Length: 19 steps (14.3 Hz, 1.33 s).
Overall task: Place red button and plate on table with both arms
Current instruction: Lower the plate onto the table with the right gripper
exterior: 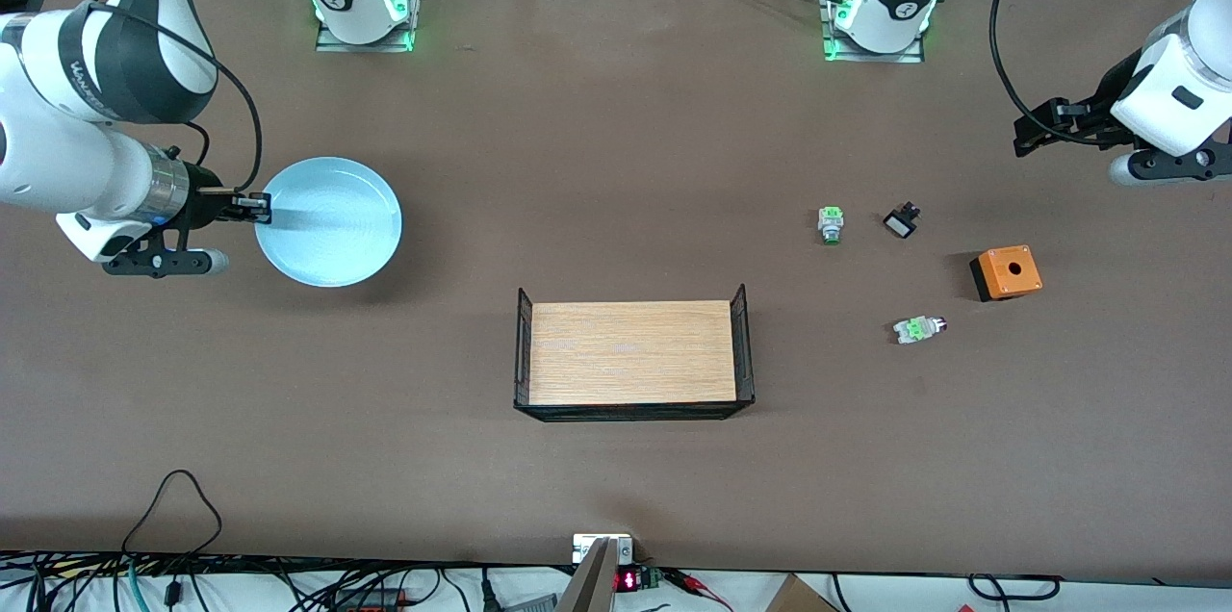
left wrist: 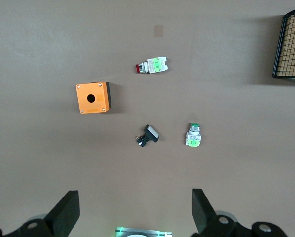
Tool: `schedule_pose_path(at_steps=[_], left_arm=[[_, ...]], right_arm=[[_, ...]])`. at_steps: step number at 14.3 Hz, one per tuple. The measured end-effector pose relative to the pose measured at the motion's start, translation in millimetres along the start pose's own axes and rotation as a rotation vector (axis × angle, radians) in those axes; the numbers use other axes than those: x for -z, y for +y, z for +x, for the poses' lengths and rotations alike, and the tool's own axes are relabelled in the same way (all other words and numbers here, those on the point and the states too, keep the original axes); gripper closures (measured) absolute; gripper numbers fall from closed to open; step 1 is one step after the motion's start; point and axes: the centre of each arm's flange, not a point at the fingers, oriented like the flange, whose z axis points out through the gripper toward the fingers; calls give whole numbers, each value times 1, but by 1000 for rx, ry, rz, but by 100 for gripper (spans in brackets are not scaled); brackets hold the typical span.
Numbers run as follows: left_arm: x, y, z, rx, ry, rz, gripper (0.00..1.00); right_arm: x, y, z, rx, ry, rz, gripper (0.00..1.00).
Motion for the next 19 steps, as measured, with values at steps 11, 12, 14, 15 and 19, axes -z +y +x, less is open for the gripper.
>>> schedule_pose_path(at_steps=[11, 12, 14, 15, 19], left_arm=[[6, 3, -2, -14, 13, 0, 0], [7, 6, -3, -27, 15, 0, 0], [11, 11, -4, -43, 22, 1, 0], [12, 13, -5, -46, 26, 1, 0], [14, 13, -5, -46, 29, 0, 0]], right_arm=[[-94, 34, -11, -48, 17, 5, 96], [-95, 34, -11, -47, 16, 5, 96], [-98, 35, -13, -49, 8, 5, 96], [-102, 37, -15, -51, 0, 6, 96], [-120, 55, -22, -37, -14, 11, 96]])
